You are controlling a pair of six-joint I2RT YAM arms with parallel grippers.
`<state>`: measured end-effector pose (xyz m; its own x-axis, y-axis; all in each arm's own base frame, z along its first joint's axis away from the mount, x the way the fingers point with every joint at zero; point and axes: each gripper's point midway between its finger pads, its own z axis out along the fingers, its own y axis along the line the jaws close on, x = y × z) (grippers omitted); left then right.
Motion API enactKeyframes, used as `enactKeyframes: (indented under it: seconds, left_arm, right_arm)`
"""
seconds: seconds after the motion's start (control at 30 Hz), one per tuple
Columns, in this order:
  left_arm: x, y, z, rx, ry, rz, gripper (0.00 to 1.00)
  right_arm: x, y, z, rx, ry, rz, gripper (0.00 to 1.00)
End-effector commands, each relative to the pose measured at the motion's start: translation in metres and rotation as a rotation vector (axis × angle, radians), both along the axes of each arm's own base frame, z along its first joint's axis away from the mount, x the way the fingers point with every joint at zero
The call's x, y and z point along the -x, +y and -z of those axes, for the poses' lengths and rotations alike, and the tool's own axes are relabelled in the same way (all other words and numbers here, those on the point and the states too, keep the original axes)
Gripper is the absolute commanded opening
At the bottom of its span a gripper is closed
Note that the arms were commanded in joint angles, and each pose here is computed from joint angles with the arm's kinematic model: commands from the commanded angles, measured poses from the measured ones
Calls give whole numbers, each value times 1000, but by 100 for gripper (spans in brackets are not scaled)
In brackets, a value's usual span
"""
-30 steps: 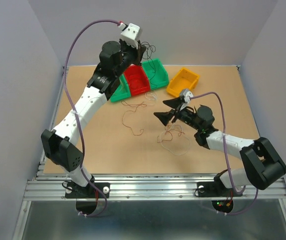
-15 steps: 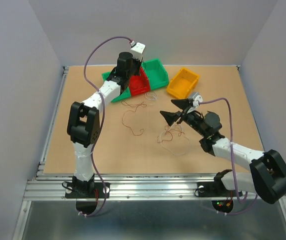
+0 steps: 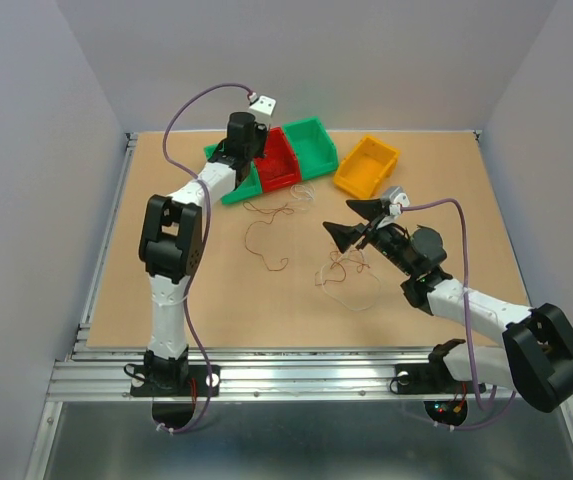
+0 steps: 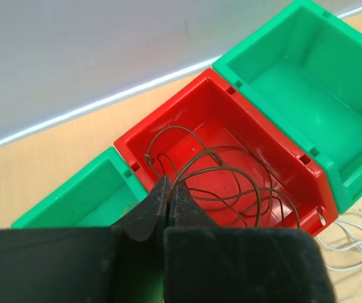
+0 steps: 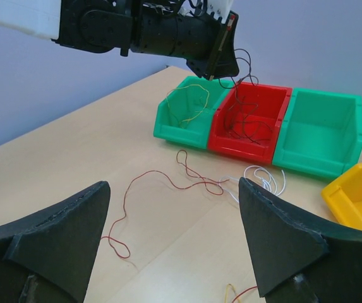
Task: Untangle the cables
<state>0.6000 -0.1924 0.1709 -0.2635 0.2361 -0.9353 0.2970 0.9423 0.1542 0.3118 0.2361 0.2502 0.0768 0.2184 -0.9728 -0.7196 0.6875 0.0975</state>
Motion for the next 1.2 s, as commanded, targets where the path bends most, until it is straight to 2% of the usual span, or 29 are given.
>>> enactKeyframes:
  seconds: [0.0,0.4,0.5,0.57,0.6,0.63,0.67,0.73,0.77,0.83,0.87,0.93,0.97,1.07,1.1,1.13,1.17]
  left_arm:
    - [-14,0,-30,0,-78,-11,0]
    - [-22,-26,44,11,142,66,0]
    - [-26,-22,41,6,162,33,2]
    - [-27,-16,28,-11,130,5,18]
    - [-26,-13,6,-4,92,-6,24]
    - [-24,-12,-5,-5,71,-7,27]
    - [-17,-9,-24,-4,48,-5,34]
    - [-9,-6,-47,13,20,-17,38]
    - [1,-4,-43,13,40,-11,47]
    - [18,-7,-79,60,-9,27,55]
    - [33,-10,-87,75,-12,58,63]
    - [49,-13,-93,94,-10,91,71]
    - [63,-15,-95,104,-8,112,83]
    - [87,-21,-84,113,30,148,87]
    - [100,-28,-94,138,20,182,87]
    - [110,-30,-79,151,44,194,87]
    - [122,-32,-92,174,16,213,87]
  right_arm:
    - [2,0,-18,-33,-65,9,87]
    - [-2,-1,-16,-40,-51,25,87]
    - [-2,-1,-17,-40,-52,23,87]
    - [-3,-1,-16,-38,-48,23,87]
    - [-4,-1,-16,-39,-48,28,88]
    - [-4,-1,-14,-39,-40,27,88]
    - [-7,-1,-14,-45,-29,37,88]
    - [-17,-3,-3,-25,47,75,88]
    - [-28,-4,-12,-37,67,115,88]
    - [-39,-5,-3,-4,135,150,88]
    - [-48,-4,5,26,193,176,88]
    - [-54,-5,20,67,263,199,88]
    - [-59,-6,25,75,287,216,88]
    - [-72,4,40,108,348,214,88]
    - [-76,7,42,105,362,213,88]
    - [-86,12,53,112,393,215,88]
    - [-93,15,55,88,422,226,87]
